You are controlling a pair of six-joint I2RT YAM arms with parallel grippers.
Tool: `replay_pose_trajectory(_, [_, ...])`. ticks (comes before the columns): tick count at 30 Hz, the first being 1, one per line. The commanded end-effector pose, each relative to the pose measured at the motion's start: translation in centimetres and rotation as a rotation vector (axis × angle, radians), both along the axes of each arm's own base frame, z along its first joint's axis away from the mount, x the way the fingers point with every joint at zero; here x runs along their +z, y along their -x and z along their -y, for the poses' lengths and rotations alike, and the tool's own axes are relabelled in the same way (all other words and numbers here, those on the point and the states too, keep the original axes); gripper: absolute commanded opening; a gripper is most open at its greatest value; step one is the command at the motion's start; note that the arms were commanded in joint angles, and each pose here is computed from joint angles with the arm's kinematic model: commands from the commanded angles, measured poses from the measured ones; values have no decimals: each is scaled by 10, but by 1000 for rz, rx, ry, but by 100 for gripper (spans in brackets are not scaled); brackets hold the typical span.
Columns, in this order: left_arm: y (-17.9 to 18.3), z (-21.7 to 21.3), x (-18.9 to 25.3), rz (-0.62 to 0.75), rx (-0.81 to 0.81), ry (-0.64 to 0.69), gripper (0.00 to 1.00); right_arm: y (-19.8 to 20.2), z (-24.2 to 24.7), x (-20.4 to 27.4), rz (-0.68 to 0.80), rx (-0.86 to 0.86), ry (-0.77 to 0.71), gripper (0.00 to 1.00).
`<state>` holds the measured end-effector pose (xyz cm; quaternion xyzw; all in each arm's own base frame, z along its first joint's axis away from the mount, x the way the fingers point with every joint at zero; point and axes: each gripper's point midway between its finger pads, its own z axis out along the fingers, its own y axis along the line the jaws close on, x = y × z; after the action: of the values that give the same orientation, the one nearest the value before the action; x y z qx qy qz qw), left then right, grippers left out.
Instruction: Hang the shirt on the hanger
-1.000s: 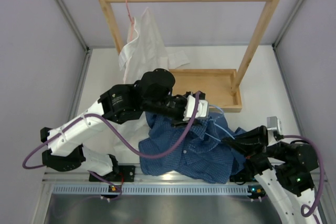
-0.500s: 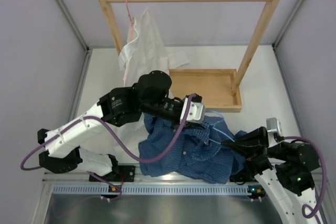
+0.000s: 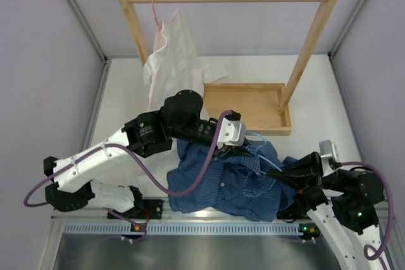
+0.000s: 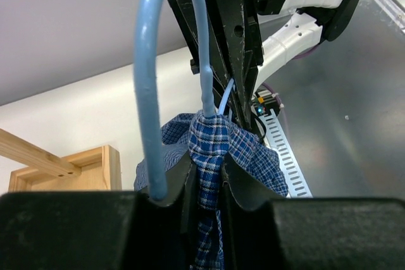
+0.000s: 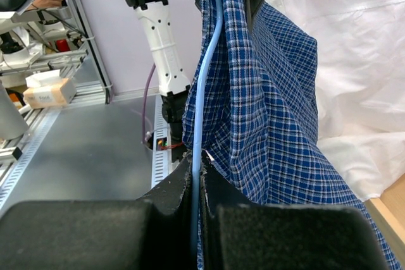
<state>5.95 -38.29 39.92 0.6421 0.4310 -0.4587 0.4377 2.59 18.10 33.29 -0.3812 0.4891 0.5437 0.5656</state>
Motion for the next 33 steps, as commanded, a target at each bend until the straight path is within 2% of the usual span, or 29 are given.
replay_pose_trajectory(1, [7, 6, 30, 8, -38, 138, 21, 7, 1, 19, 123, 16, -45, 0])
replay_pose_trajectory(7, [12, 7, 28, -11, -61, 140, 26, 8, 1, 18, 123, 17, -44, 0])
replay_pose_trajectory(8, [13, 7, 26, -13, -68, 140, 23, 8, 1, 18, 124, 19, -44, 0])
replay_pose_trajectory(10, [14, 9, 23, -18, -80, 137, 5, 7, 1, 17, 122, 17, -45, 0])
replay_pose_trajectory(11, [14, 10, 20, -23, -78, 128, 0, 8, 2, 18, 124, 15, -48, 0])
replay_pose_trajectory(13, [11, 11, 16, -26, -64, 119, 0, 6, 2, 19, 125, 1, -47, 0])
replay_pose_trajectory(14, [9, 12, 14, -31, -48, 115, 0, 4, 4, 24, 132, -26, -55, 7])
replay_pose_trajectory(15, [5, 13, 12, -32, -28, 111, 0, -3, 5, 17, 105, -57, -27, 22])
replay_pose_trajectory(16, [-5, 13, 12, -25, 37, 110, 0, -9, 6, 15, 85, -95, -14, 41])
replay_pose_trajectory(17, [-14, 13, 10, -34, 91, 103, 0, -24, 11, 15, 62, -190, -15, 74])
replay_pose_trajectory(18, [-24, 14, 6, -36, 152, 99, 0, -29, 17, 10, 30, -250, 20, 85])
replay_pose_trajectory(19, [-45, 9, 8, -24, 285, 110, 0, -37, 22, 8, -3, -306, 32, 94])
replay_pose_trajectory(20, [-56, 5, 6, -39, 363, 116, 0, -48, 33, 13, -27, -409, 19, 100])
replay_pose_trajectory(22, [-77, -1, -3, -42, 497, 117, 0, -63, 46, -5, -165, -537, 57, 99])
replay_pose_trajectory(23, [-99, -13, -1, -58, 646, 135, 0, -77, 64, -3, -245, -675, 21, 100])
replay_pose_trajectory(25, [-115, -23, -6, -79, 764, 156, 0, -88, 84, -25, -418, -821, 17, 100])
replay_pose_trajectory(26, [-130, -35, -5, -111, 888, 185, 0, -94, 94, -31, -530, -891, -49, 100])
replay_pose_trajectory(28, [-138, -40, -15, -147, 950, 205, 0, -91, 85, -33, -603, -837, -105, 99])
replay_pose_trajectory(29, [-138, -41, -17, -163, 957, 216, 0, -87, 65, -44, -721, -727, -132, 99])
replay_pose_trajectory(31, [-137, -40, -27, -175, 954, 217, 0, -83, 41, -48, -824, -575, -188, 99])
replay_pose_trajectory(32, [-139, -39, -25, -195, 962, 244, 0, -84, 23, -58, -937, -456, -233, 92])
replay_pose_trajectory(33, [-144, -44, -26, -205, 1002, 260, 0, -86, 18, -62, -971, -421, -253, 87])
